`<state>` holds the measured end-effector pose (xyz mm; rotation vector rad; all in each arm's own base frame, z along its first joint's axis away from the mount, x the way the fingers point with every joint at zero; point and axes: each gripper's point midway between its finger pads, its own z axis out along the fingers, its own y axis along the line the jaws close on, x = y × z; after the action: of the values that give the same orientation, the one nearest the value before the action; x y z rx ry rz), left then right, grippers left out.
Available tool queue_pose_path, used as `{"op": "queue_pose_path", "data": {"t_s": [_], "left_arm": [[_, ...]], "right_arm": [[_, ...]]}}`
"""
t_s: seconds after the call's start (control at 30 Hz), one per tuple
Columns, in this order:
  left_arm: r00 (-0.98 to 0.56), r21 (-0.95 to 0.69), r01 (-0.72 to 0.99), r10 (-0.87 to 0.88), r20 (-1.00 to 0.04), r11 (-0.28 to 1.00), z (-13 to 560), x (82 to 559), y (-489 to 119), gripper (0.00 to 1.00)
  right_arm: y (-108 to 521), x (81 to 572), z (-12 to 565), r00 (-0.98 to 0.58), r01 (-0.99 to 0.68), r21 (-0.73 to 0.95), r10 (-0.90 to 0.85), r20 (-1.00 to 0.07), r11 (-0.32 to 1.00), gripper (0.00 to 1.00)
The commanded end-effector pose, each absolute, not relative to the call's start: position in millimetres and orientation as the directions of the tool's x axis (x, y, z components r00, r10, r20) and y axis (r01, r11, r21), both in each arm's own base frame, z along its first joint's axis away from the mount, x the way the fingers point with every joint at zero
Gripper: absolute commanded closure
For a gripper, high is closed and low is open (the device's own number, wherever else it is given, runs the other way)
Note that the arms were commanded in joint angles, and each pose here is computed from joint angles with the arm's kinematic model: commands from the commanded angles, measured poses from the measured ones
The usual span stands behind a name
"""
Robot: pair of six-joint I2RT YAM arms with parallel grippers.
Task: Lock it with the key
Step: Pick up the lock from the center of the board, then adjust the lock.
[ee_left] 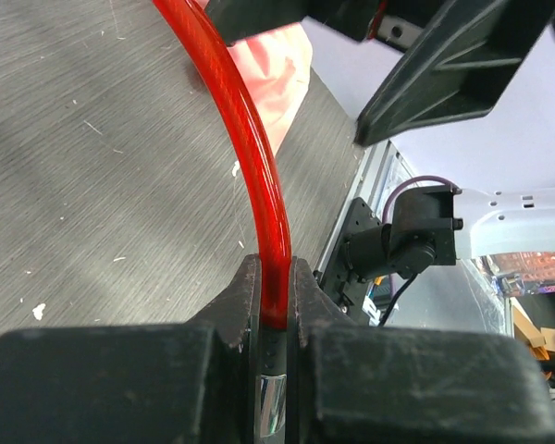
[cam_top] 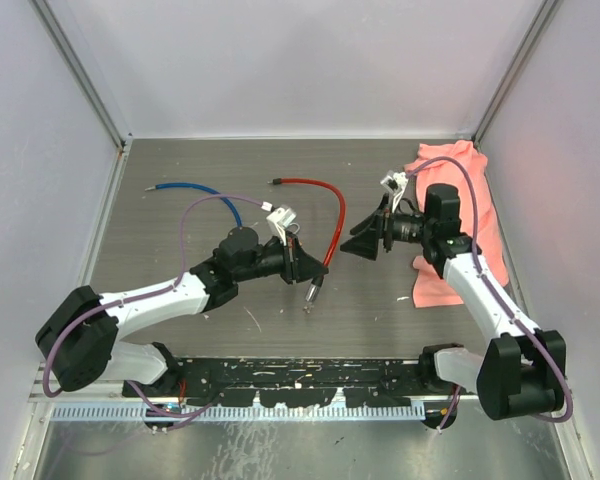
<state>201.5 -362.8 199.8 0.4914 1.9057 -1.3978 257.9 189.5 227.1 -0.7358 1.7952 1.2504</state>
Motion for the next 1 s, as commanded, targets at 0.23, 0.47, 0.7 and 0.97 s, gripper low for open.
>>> {"op": "queue_pose_path", "data": {"t_s": [0.23, 0.47, 0.7, 0.97], "left_arm": [[-0.587, -0.628, 0.727, -0.223, -0.778, 0.278, 243.8, 214.6, -371.1, 1.0], [-0.606, -0.648, 0.711, -0.23, -0.762, 0.273, 239.3, 216.6, -374.0, 1.0], [-0.616, -0.658, 0.699, -0.232, -0.753, 0.279, 234.4, 219.4, -376.2, 1.0], [-0.616, -0.648, 0.679, -0.213, -0.758, 0.343, 216.5, 219.7, -365.5, 0.87]], "right_arm": [[222.4, 276.9, 235.2, -0.75, -0.53, 0.786, 0.257, -0.61, 0.318, 0.19], [234.4, 268.4, 228.5, -0.788, -0.487, 0.831, 0.274, -0.551, 0.268, 0.37], [239.8, 260.7, 230.8, -0.805, -0.477, 0.848, 0.273, -0.527, 0.231, 0.66], [235.6, 256.2, 254.4, -0.809, -0.489, 0.86, 0.291, -0.511, 0.148, 0.99]]}}
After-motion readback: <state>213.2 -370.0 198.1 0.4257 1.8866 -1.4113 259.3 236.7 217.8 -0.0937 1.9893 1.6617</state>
